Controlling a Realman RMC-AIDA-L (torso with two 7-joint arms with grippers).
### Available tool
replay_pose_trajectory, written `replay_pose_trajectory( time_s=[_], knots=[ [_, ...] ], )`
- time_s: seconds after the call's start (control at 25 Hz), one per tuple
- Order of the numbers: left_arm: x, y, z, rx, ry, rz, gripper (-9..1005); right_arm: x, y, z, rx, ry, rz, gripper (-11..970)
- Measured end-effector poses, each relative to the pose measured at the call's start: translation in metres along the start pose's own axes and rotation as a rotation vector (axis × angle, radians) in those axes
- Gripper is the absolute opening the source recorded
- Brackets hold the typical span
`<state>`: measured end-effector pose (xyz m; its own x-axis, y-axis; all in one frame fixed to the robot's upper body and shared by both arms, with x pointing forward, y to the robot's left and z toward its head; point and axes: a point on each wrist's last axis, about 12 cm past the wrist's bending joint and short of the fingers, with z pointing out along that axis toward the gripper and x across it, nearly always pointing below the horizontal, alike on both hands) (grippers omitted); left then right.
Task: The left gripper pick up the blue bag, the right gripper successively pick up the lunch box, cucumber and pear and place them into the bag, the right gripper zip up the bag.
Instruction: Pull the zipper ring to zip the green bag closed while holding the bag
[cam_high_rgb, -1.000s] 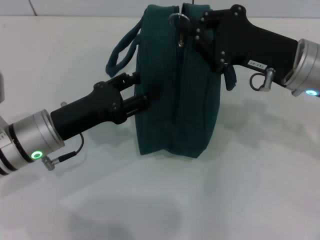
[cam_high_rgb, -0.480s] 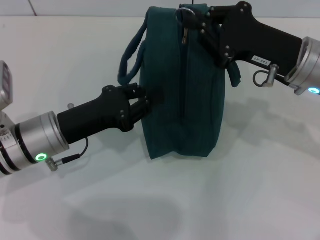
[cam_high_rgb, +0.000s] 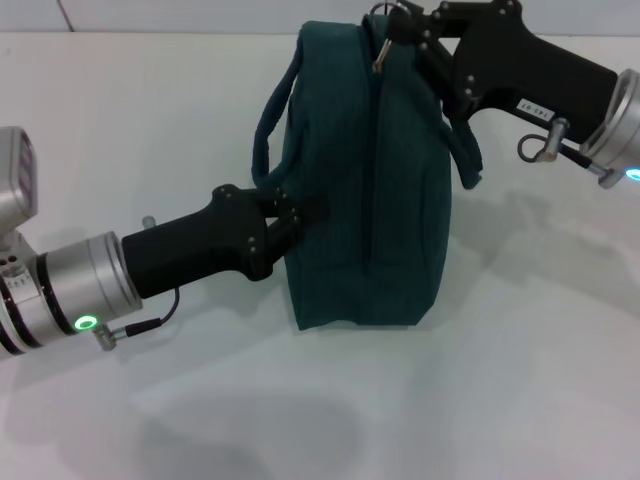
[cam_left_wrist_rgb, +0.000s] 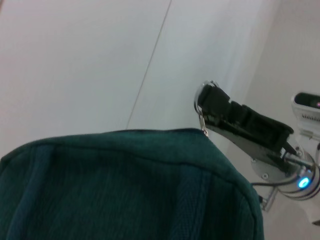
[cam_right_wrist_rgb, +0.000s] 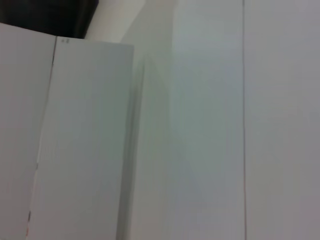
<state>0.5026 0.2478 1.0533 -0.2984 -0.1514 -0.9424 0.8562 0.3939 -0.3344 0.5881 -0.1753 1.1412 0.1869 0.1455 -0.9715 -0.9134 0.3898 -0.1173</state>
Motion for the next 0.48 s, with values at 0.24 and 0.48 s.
replay_pose_trajectory(
  time_s=[0.24,0.48],
  knots=[
    [0.005,-0.004,-0.002,0.032,0.046,-0.001,59,0.001,-0.003,-0.001,0.024,0.008,0.021,35],
    [0.008,-0.014,-0.005,0.135,0.107,0.022,77,0.007,-0.013,-0.001,0.103,0.062,0.047,37]
  ],
)
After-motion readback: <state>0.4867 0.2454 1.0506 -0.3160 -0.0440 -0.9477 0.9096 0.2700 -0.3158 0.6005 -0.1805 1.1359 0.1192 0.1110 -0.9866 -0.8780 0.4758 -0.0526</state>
